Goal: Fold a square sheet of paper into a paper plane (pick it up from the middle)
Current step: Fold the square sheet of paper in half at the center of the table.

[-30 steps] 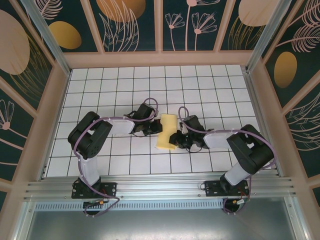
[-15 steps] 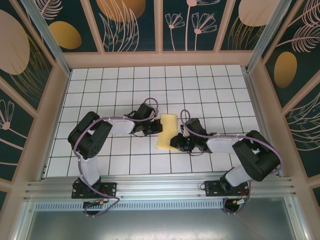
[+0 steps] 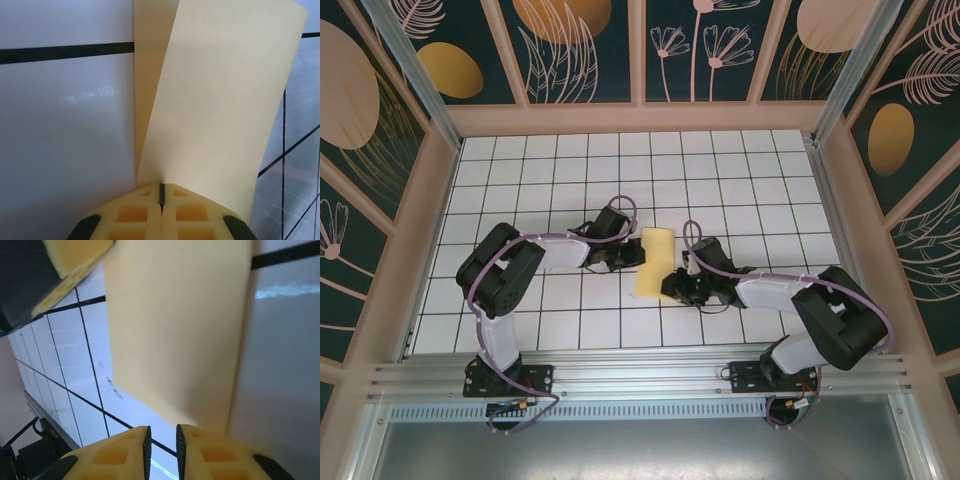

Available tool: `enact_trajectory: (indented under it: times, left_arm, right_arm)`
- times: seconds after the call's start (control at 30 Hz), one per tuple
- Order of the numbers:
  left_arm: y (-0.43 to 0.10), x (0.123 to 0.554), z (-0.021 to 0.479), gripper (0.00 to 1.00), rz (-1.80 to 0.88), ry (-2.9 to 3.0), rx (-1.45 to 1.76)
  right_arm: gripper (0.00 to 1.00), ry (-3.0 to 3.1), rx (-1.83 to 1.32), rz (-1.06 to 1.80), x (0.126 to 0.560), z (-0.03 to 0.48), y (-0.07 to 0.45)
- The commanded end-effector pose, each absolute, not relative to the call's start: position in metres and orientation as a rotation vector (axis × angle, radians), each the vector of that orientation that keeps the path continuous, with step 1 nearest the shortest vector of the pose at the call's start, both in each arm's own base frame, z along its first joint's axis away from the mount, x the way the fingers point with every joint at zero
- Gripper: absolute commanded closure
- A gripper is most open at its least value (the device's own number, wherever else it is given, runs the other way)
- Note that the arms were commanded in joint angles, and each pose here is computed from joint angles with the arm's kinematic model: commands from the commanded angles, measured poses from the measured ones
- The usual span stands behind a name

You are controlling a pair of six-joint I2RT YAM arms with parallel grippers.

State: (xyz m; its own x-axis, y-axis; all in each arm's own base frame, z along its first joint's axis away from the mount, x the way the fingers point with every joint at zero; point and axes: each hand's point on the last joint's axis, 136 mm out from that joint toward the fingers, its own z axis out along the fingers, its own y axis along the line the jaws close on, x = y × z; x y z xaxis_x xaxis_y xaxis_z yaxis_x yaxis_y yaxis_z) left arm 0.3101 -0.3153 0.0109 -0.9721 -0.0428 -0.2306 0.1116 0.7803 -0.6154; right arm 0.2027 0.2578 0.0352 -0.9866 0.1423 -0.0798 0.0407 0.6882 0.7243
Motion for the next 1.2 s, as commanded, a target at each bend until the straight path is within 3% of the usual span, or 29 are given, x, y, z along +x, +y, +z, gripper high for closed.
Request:
enact_trajectory:
  times: [0.0, 0.3, 0.67, 0.97, 1.17]
  left_arm:
    - [-0.272, 0.27, -0.061, 1.0, -0.643, 2.988, 0.013]
    - [-0.273, 0.27, -0.062, 1.0, -0.641, 2.993, 0.02]
    - [-0.271, 0.267, -0.067, 1.0, -0.625, 3.006, 0.022]
    - [-0.269, 0.267, -0.067, 1.0, -0.614, 3.006, 0.02]
    - [-0.269, 0.267, -0.066, 1.0, -0.614, 3.006, 0.025]
  right_arm:
    - [0.75, 2.736, 0.162, 1.12, 0.217, 0.042, 0.258]
    - [0.75, 2.622, 0.164, 1.131, 0.282, 0.064, 0.251]
    - [0.75, 2.74, 0.258, 1.066, 0.274, 0.012, 0.229]
    - [0.74, 2.649, 0.185, 1.114, 0.297, 0.054, 0.242]
    - [0.74, 2.658, 0.195, 1.123, 0.306, 0.043, 0.241]
